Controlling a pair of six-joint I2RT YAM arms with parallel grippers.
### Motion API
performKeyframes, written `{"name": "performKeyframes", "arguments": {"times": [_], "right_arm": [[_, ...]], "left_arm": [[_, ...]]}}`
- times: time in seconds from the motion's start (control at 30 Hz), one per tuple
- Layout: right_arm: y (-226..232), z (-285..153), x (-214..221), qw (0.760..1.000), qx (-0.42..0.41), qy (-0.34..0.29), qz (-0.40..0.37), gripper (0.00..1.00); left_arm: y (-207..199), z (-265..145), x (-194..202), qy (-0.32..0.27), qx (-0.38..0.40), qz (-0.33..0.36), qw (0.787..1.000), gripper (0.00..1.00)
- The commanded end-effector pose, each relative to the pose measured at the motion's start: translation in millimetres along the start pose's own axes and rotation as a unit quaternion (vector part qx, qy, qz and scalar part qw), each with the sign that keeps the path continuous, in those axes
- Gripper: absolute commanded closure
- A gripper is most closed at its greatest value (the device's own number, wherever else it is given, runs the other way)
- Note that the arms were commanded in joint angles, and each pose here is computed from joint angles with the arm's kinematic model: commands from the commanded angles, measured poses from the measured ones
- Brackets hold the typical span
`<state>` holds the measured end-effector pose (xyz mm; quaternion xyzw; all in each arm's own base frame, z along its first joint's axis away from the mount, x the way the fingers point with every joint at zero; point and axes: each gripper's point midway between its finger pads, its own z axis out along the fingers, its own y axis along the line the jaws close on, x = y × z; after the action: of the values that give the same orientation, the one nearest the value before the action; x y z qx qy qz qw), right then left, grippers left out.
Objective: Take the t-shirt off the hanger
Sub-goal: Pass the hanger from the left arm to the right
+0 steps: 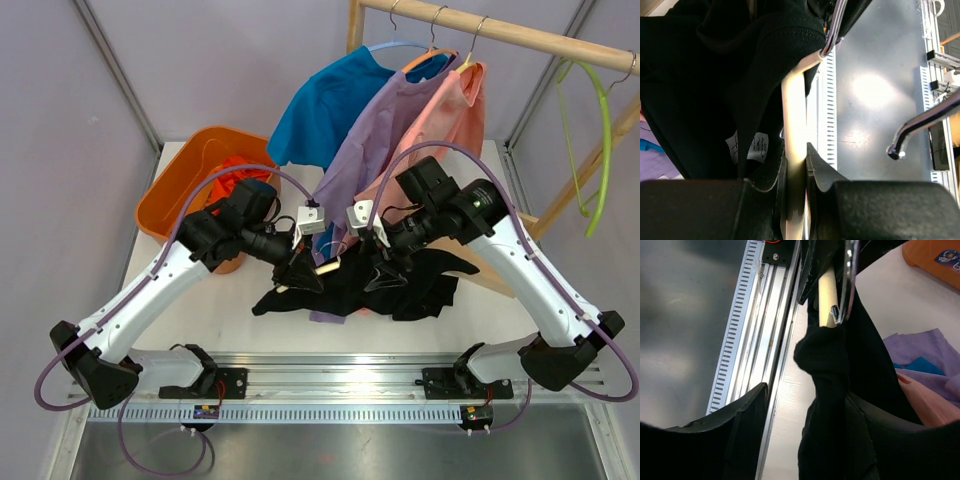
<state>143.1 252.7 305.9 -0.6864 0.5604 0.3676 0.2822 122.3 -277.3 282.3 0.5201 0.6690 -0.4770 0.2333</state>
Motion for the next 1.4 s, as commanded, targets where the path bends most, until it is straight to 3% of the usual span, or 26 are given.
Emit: {"name": "performKeyframes", "arguments": {"times": [0.0,0.27,0.4,0.57,0.6,0.63,0.73,0.87,0.9,0.97,1.0,1.1,1.27,1.37], "right_arm": [[-1,3,-13,1.0,-0.001,-0.021,-0.002,0.39],[-1,12,-13,0.999,-0.012,-0.023,0.02,0.67],[-1,12,-12,0.999,-0.011,-0.021,0.026,1.0],[-2,1,-14,0.998,0.027,-0.018,0.045,1.0],[-6,-3,-12,0.997,0.047,-0.013,0.06,1.0],[-6,-7,-12,0.996,0.06,-0.02,0.063,1.0],[-20,-16,0,0.989,0.103,-0.029,0.099,1.0],[-25,-28,7,0.98,0.147,-0.05,0.125,1.0],[-27,-30,9,0.976,0.155,-0.055,0.14,1.0],[-34,-34,12,0.971,0.174,-0.064,0.152,1.0],[-36,-35,12,0.967,0.182,-0.068,0.164,1.0],[-42,-34,16,0.961,0.197,-0.071,0.179,1.0],[-51,-35,20,0.955,0.219,-0.074,0.187,1.0],[-52,-36,22,0.953,0.223,-0.077,0.191,1.0]], "left_arm": [[-15,-7,-35,-0.047,0.025,0.042,0.998,1.0],[-13,-6,-38,-0.052,0.022,0.042,0.998,1.0],[-13,-9,-42,-0.06,0.01,0.044,0.997,1.0],[-8,-22,-56,-0.098,-0.046,0.038,0.993,0.98],[5,-28,-59,-0.108,-0.09,0.025,0.99,0.9],[10,-32,-59,-0.118,-0.111,0.021,0.987,0.7],[8,-60,-71,-0.18,-0.177,0.012,0.968,0.29],[4,-98,-77,-0.264,-0.259,0.001,0.929,0.05],[11,-109,-77,-0.284,-0.295,-0.028,0.912,0.03],[17,-123,-67,-0.304,-0.334,-0.076,0.889,0.01],[31,-127,-56,-0.32,-0.362,-0.14,0.864,0.02],[53,-116,-22,-0.316,-0.386,-0.261,0.827,0.02],[78,-82,19,-0.297,-0.375,-0.397,0.783,0.12],[91,-68,30,-0.289,-0.373,-0.437,0.766,0.24]]}}
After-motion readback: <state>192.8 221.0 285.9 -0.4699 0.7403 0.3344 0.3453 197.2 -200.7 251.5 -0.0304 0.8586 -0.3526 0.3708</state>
